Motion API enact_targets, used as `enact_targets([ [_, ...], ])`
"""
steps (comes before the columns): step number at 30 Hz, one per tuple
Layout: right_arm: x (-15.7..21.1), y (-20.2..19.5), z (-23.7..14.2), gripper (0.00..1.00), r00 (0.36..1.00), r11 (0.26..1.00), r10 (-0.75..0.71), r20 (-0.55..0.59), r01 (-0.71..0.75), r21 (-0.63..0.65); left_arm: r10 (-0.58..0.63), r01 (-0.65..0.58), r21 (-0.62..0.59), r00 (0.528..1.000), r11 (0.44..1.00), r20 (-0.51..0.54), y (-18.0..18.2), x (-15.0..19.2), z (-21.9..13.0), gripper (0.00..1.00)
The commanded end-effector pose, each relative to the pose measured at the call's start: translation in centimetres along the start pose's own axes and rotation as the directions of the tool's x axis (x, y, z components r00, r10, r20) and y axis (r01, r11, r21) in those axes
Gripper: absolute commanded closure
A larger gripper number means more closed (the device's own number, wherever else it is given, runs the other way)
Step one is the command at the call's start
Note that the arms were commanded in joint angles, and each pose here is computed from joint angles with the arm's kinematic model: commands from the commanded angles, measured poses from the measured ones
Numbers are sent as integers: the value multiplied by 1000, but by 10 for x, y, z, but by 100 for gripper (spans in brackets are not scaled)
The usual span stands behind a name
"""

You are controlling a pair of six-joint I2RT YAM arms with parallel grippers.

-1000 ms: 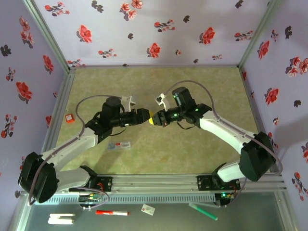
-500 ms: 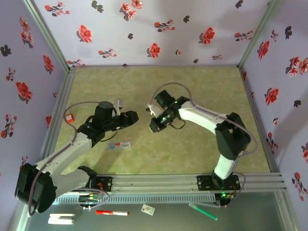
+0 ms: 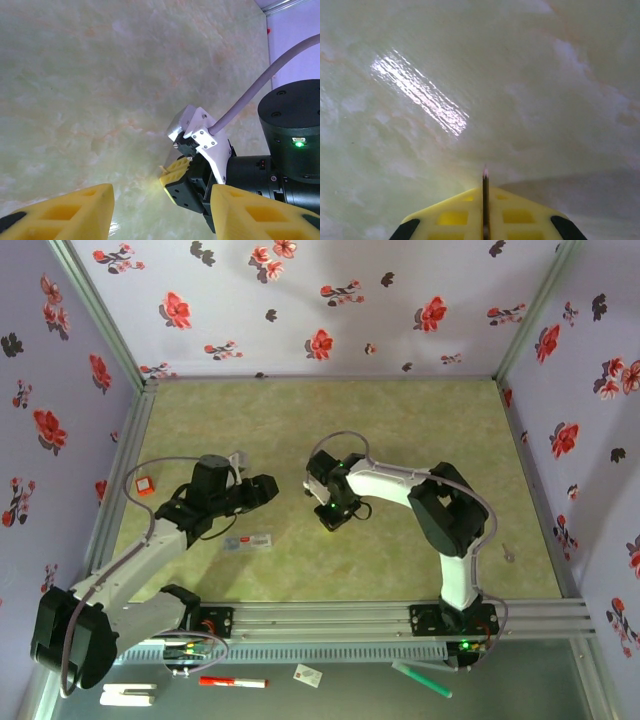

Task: Unlock with the key

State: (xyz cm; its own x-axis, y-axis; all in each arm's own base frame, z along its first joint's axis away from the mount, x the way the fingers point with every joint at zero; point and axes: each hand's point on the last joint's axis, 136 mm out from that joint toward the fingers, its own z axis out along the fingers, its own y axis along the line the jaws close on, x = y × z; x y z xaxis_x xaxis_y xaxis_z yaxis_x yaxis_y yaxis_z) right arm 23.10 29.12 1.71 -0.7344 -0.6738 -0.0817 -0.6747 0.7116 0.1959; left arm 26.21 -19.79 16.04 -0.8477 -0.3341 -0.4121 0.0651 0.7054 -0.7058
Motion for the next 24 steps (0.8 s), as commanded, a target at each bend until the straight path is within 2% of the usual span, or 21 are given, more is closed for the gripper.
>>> enact_targets([
  [1,2,-2,4,87,999,999,-33,-27,33,26,14,-14,-35,1000,999,1,12,3,-2,45],
  [16,18,-4,3,77,999,1000,25,-21,-24,17,10,-11,-40,1000,999,-3,15,5,0,43],
  [24,25,-10,-2,75,997,997,73,5,-73,14,8,-8,-41,1000,999,-2,15,5,0,42],
])
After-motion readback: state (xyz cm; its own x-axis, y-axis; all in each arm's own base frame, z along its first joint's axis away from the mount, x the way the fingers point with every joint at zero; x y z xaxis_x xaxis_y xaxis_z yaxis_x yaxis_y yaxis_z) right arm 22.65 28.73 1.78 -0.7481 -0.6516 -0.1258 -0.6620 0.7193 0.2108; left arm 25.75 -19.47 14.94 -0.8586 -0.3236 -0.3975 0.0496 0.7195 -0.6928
